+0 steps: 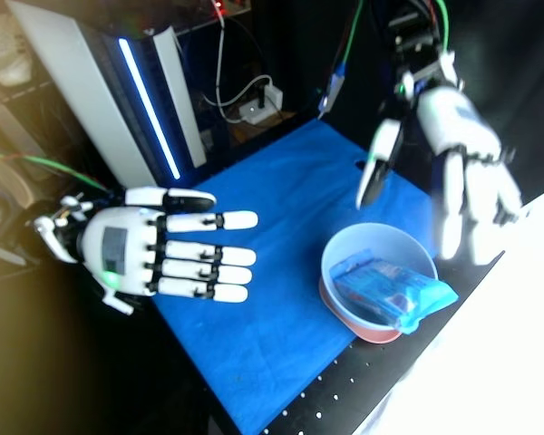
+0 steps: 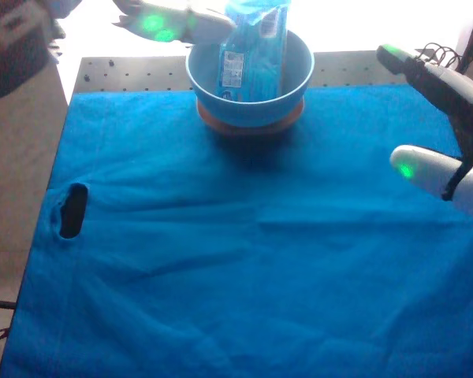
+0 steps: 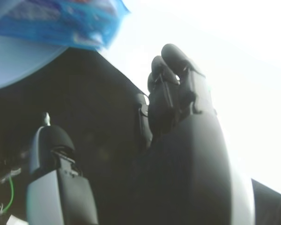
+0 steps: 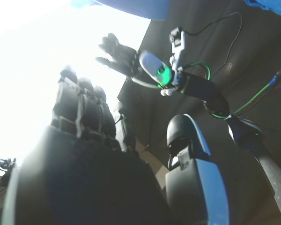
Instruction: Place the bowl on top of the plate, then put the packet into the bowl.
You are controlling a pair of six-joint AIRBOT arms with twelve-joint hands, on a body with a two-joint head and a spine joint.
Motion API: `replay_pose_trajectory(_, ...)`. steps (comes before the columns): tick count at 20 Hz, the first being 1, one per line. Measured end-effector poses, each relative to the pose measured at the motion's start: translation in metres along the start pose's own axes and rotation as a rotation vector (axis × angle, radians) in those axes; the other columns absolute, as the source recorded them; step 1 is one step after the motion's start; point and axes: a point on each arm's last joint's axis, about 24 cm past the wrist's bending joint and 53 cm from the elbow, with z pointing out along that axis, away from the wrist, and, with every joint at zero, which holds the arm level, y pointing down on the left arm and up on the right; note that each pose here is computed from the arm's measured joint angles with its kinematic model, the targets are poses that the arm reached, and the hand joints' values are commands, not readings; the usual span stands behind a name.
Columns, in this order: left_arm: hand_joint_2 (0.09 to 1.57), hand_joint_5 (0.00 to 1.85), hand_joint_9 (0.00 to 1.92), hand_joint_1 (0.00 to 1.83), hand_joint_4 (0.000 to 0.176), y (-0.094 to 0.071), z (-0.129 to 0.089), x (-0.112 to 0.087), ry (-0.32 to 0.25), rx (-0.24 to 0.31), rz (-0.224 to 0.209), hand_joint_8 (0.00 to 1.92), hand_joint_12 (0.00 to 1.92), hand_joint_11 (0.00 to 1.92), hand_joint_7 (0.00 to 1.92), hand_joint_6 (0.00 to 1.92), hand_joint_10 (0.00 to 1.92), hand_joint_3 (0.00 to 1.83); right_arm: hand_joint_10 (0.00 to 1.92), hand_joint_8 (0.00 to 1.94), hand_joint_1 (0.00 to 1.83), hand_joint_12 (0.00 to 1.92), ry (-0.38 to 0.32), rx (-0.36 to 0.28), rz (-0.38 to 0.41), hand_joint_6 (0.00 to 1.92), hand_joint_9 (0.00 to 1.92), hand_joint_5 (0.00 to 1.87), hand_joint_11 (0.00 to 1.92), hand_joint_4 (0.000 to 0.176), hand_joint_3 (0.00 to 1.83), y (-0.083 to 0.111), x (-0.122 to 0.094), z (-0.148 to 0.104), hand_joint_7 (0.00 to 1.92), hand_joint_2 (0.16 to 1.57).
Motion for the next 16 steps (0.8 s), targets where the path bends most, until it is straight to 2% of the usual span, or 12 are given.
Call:
replay_pose_trajectory(1,0.96,0.21,0.1,0.75,0.14,0.002,-0.013,-0.003,-0.008,0.006,-0.008,0.0,0.41,0.0,0.1,0.0,0.0,0.0,0.0,0.0,0.39,0.0,0.002,0.01,-0.007,0.0,0.0,0.0,0.0,0.174,0.0,-0.001,-0.003,-0.001,0.0,1.26)
replay_pose_trajectory(3,0.93,0.24,0.15,0.76,0.134,0.011,-0.047,-0.003,-0.016,0.0,-0.016,0.0,0.57,0.0,0.14,0.0,0.0,0.0,0.0,0.0,0.38,0.0,-0.003,0.028,-0.016,0.0,0.0,0.0,0.0,0.176,0.0,-0.001,-0.009,-0.002,0.0,1.2)
replay_pose_trajectory(4,0.93,0.24,0.16,0.75,0.127,0.019,-0.067,-0.001,-0.026,-0.017,-0.05,0.0,0.59,0.0,0.15,0.0,0.0,0.0,0.0,0.0,0.36,0.0,-0.005,0.028,-0.025,0.0,0.0,0.0,0.0,0.176,0.0,0.002,-0.013,-0.008,0.0,1.19)
replay_pose_trajectory(5,0.92,0.21,0.12,0.69,0.161,0.027,-0.084,0.005,-0.028,-0.034,-0.073,0.0,0.51,0.0,0.13,0.0,0.0,0.0,0.0,0.0,0.4,0.0,-0.006,0.031,-0.031,0.0,0.0,0.0,0.0,0.176,0.0,0.003,-0.016,-0.018,0.0,1.18)
replay_pose_trajectory(7,0.9,0.18,0.03,0.67,0.168,0.04,-0.108,0.015,-0.021,-0.082,-0.108,0.0,0.14,0.0,0.12,0.0,0.01,0.0,0.0,0.0,0.39,0.0,-0.017,0.067,-0.024,0.0,0.0,0.0,0.0,0.176,0.0,0.001,-0.018,-0.036,0.0,1.16)
replay_pose_trajectory(8,0.88,0.16,0.01,0.63,0.174,0.038,-0.122,0.021,-0.029,-0.083,-0.14,0.0,0.07,0.0,0.1,0.0,0.0,0.0,0.0,0.0,0.38,0.0,-0.033,0.084,-0.021,0.0,0.0,0.0,0.0,0.176,0.0,0.001,-0.022,-0.05,0.0,1.15)
replay_pose_trajectory(9,0.89,0.17,0.0,0.69,0.16,0.034,-0.13,0.025,-0.03,-0.07,-0.149,0.0,0.01,0.0,0.06,0.0,0.0,0.0,0.0,0.0,0.4,0.0,-0.046,0.097,-0.025,0.0,0.0,0.0,0.0,0.176,0.0,0.001,-0.027,-0.059,0.0,1.14)
replay_pose_trajectory(11,0.89,0.16,0.0,0.76,0.14,0.026,-0.152,0.039,-0.039,-0.054,-0.193,0.0,0.0,0.0,0.03,0.0,0.0,0.0,0.0,0.0,0.35,0.0,-0.116,0.124,-0.027,0.0,0.0,0.0,0.0,0.176,0.0,0.001,-0.042,-0.082,0.0,1.11)
replay_pose_trajectory(13,0.88,0.11,0.0,0.8,0.149,0.033,-0.18,0.057,-0.044,-0.102,-0.25,0.0,0.0,0.01,0.02,0.0,0.0,0.0,0.0,0.0,0.37,0.0,-0.174,0.145,-0.018,0.0,0.0,0.0,0.0,0.176,0.0,0.0,-0.05,-0.095,0.0,1.07)
replay_pose_trajectory(14,0.89,0.09,0.0,0.8,0.157,0.036,-0.194,0.062,-0.062,-0.127,-0.279,0.0,0.01,0.02,0.01,0.0,0.0,0.0,0.0,0.0,0.37,0.0,-0.172,0.139,-0.011,0.0,0.0,0.0,0.0,0.176,0.0,0.003,-0.047,-0.097,0.0,1.06)
replay_pose_trajectory(15,0.89,0.09,0.0,0.77,0.155,0.037,-0.204,0.062,-0.083,-0.136,-0.294,0.0,0.02,0.04,0.01,0.0,0.0,0.0,0.0,0.0,0.37,0.0,-0.164,0.13,-0.007,0.0,0.0,0.0,0.0,0.176,0.0,0.005,-0.044,-0.097,0.0,1.05)
replay_pose_trajectory(16,0.88,0.07,0.0,0.74,0.123,0.035,-0.221,0.063,-0.122,-0.144,-0.328,0.0,0.03,0.06,0.0,0.0,0.0,0.0,0.0,0.0,0.36,0.0,-0.152,0.126,-0.007,0.0,0.0,0.0,0.0,0.176,0.0,0.006,-0.041,-0.097,0.0,1.05)
